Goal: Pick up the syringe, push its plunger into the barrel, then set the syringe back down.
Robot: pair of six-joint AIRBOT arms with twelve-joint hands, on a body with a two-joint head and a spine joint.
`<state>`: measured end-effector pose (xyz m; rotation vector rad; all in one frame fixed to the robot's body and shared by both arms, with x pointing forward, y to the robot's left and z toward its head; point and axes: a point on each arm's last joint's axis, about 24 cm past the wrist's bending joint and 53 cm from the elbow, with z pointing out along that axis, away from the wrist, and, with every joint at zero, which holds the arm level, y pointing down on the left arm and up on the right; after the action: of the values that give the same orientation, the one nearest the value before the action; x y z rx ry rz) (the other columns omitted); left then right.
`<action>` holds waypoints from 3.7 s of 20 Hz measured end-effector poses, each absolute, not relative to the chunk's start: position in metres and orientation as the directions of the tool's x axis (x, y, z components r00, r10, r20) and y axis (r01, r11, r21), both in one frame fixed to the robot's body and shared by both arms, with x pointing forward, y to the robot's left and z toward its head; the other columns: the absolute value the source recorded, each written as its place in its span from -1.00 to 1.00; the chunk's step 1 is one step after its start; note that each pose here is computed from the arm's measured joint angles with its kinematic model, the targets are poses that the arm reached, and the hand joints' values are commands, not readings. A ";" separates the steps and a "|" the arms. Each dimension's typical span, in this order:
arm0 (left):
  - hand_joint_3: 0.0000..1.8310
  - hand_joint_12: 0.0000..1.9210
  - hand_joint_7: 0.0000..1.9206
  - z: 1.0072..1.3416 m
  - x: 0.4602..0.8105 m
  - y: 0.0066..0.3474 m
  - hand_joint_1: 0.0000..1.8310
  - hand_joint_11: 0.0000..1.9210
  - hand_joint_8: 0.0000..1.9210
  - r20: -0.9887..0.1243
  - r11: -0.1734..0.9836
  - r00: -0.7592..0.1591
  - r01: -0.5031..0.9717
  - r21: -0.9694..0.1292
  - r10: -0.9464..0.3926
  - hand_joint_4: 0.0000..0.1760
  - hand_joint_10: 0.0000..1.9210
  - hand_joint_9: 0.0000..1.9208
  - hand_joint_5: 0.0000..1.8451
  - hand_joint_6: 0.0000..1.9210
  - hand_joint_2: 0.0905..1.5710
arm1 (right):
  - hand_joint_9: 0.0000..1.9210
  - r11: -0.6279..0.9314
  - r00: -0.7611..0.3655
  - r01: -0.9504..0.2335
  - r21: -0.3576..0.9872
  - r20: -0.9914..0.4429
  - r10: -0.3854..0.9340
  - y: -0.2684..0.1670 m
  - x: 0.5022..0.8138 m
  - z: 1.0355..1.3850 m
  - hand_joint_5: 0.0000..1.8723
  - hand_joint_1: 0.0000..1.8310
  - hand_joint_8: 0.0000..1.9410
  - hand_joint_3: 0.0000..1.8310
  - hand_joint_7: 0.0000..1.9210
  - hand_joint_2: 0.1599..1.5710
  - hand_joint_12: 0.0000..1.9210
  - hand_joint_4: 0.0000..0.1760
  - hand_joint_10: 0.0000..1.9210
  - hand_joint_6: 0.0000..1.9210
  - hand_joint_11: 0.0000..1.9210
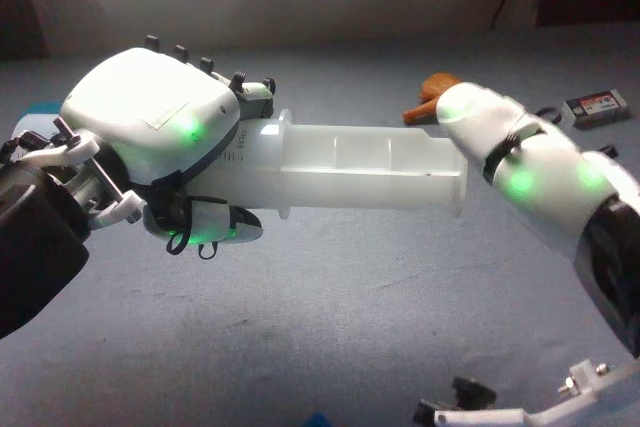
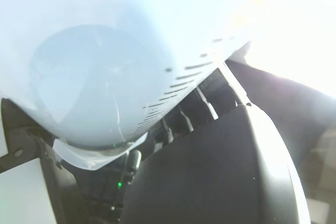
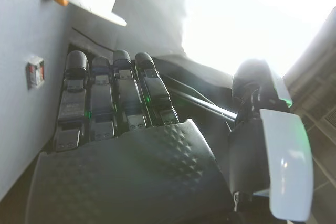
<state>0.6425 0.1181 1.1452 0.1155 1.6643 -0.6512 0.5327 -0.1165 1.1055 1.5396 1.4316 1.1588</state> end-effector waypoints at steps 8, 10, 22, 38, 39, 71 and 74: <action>-1.00 0.04 0.12 1.147 0.646 0.121 0.52 -0.03 -0.16 -0.937 0.838 -0.206 0.423 -0.345 -0.282 -1.00 0.11 0.06 0.16 -0.24 0.31 | -1.00 -0.145 -0.030 0.377 0.915 0.169 0.985 -0.097 0.535 1.099 -0.97 -1.00 -1.00 -1.00 -0.97 0.31 -0.87 -1.00 -1.00 -0.99 -1.00; -1.00 0.04 0.12 1.148 0.646 0.121 0.52 -0.04 -0.15 -0.938 0.838 -0.205 0.425 -0.341 -0.278 -1.00 0.11 0.06 0.17 -0.25 0.31 | -1.00 -0.144 -0.029 0.385 0.912 0.168 0.985 -0.096 0.535 1.098 -0.96 -1.00 -1.00 -1.00 -0.97 0.31 -0.85 -1.00 -1.00 -0.99 -1.00; -1.00 0.05 0.11 1.153 0.654 0.137 0.51 -0.08 -0.10 -0.940 0.857 -0.183 0.390 -0.338 -0.287 -1.00 0.15 0.04 0.04 -0.12 0.34 | -0.96 -0.188 -0.080 0.388 0.902 0.237 0.968 -0.054 0.555 1.107 -0.93 -1.00 -1.00 -1.00 -0.93 0.31 -0.67 -1.00 -1.00 -1.00 -1.00; -1.00 0.05 0.13 1.151 0.657 0.141 0.52 -0.09 -0.12 -0.946 0.867 -0.187 0.384 -0.317 -0.263 -1.00 0.12 0.05 0.10 -0.19 0.33 | -0.96 -0.191 -0.190 0.433 0.881 0.295 0.936 0.010 0.554 1.097 -0.92 -1.00 -1.00 -1.00 -0.91 0.31 -0.66 -1.00 -0.99 -1.00 -1.00; -1.00 0.08 0.12 1.153 0.658 0.142 0.51 -0.12 -0.11 -0.948 0.867 -0.180 0.386 -0.313 -0.262 -1.00 0.14 0.03 0.10 -0.18 0.33 | -0.97 -0.207 -0.193 0.436 0.876 0.316 0.929 0.016 0.555 1.099 -0.92 -1.00 -1.00 -1.00 -0.92 0.31 -0.71 -1.00 -0.99 -1.00 -1.00; -1.00 0.06 0.13 1.111 0.648 0.104 0.51 -0.08 -0.14 -0.906 0.825 -0.280 0.391 -0.409 -0.316 -1.00 0.12 0.04 0.08 -0.15 0.33 | -0.97 0.268 -0.312 0.197 0.943 -0.199 0.929 -0.090 0.545 1.137 -0.93 -1.00 -1.00 -1.00 -0.93 0.32 -0.73 -1.00 -1.00 -1.00 -1.00; -1.00 0.05 0.12 1.112 0.647 0.096 0.51 -0.08 -0.12 -0.907 0.816 -0.266 0.405 -0.411 -0.325 -1.00 0.13 0.04 0.08 -0.15 0.33 | -0.98 0.404 -0.334 0.157 0.901 -0.337 0.880 -0.094 0.546 1.136 -0.96 -1.00 -1.00 -1.00 -0.95 0.32 -0.70 -1.00 -1.00 -1.00 -1.00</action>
<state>0.6473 0.0957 1.1117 0.0628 1.7033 -0.6980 0.5456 -0.0936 1.1364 0.9057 1.7565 1.0037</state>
